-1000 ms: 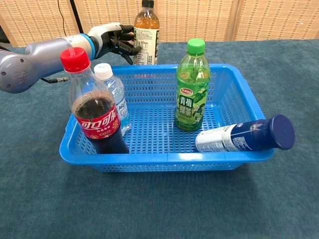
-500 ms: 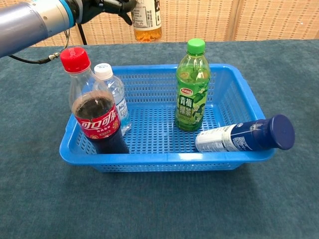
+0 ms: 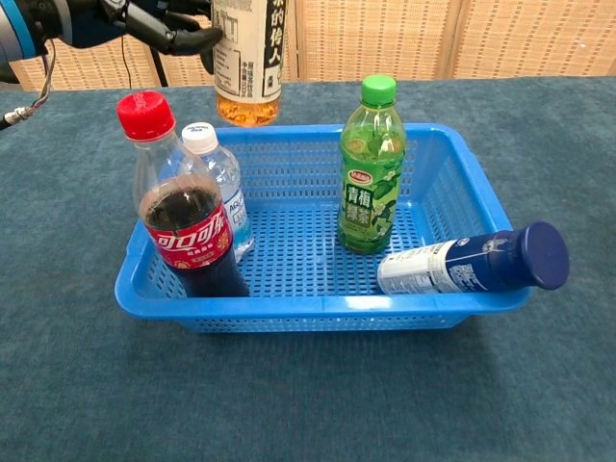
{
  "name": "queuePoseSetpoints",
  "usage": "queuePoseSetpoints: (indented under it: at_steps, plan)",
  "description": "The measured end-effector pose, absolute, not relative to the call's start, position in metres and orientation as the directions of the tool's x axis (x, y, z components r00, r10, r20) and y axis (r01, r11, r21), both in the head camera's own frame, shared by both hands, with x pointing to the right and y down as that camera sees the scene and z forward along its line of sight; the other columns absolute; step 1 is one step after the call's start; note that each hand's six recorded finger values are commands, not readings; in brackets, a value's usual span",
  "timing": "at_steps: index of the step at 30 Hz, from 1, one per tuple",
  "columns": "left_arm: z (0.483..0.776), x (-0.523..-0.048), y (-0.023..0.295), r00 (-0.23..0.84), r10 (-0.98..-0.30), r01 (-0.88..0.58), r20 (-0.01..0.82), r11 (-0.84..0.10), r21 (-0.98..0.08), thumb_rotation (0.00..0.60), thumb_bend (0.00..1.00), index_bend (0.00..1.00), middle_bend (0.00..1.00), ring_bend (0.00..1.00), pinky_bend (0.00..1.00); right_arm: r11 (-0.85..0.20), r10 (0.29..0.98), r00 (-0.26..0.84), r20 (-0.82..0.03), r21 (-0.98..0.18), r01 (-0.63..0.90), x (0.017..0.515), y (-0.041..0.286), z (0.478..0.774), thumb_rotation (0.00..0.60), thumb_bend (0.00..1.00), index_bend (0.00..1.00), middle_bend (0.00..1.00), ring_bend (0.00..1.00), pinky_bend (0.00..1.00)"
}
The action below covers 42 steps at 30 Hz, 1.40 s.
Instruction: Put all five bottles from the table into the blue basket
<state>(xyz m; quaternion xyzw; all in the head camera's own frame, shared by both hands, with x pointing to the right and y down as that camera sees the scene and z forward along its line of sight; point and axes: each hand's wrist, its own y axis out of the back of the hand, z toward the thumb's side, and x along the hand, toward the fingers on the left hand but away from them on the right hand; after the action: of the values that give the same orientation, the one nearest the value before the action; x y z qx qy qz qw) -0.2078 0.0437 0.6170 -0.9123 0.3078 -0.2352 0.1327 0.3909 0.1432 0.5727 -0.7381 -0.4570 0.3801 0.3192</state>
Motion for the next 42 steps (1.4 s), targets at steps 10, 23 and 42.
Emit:
queuePoseSetpoints:
  at_steps: [10, 23, 42]
  plan:
    - [0.639, -0.194, 0.056, 0.709, -0.603, -0.490, 0.366, -0.794, -0.359, 0.600, 0.55, 0.41, 0.36, 0.26, 0.40, -0.380, 0.917, 0.295, -0.270, -0.818, 0.432, 0.390, 0.144, 0.573, 0.600, 0.00, 0.00, 0.00, 0.00, 0.00]
    - [0.643, -0.190, 0.063, 0.738, -0.560, -0.441, 0.377, -0.823, -0.358, 0.600, 0.45, 0.00, 0.00, 0.00, 0.00, -0.379, 0.917, 0.293, -0.270, -0.818, 0.433, 0.391, 0.144, 0.573, 0.600, 0.00, 0.00, 0.00, 0.00, 0.00]
    - [0.584, -0.288, 0.044, 0.594, -0.744, -0.515, 0.306, -0.644, -0.566, 0.600, 0.44, 0.00, 0.00, 0.00, 0.00, -0.381, 0.914, 0.304, -0.268, -0.825, 0.418, 0.390, 0.146, 0.569, 0.600, 0.00, 0.00, 0.00, 0.00, 0.00]
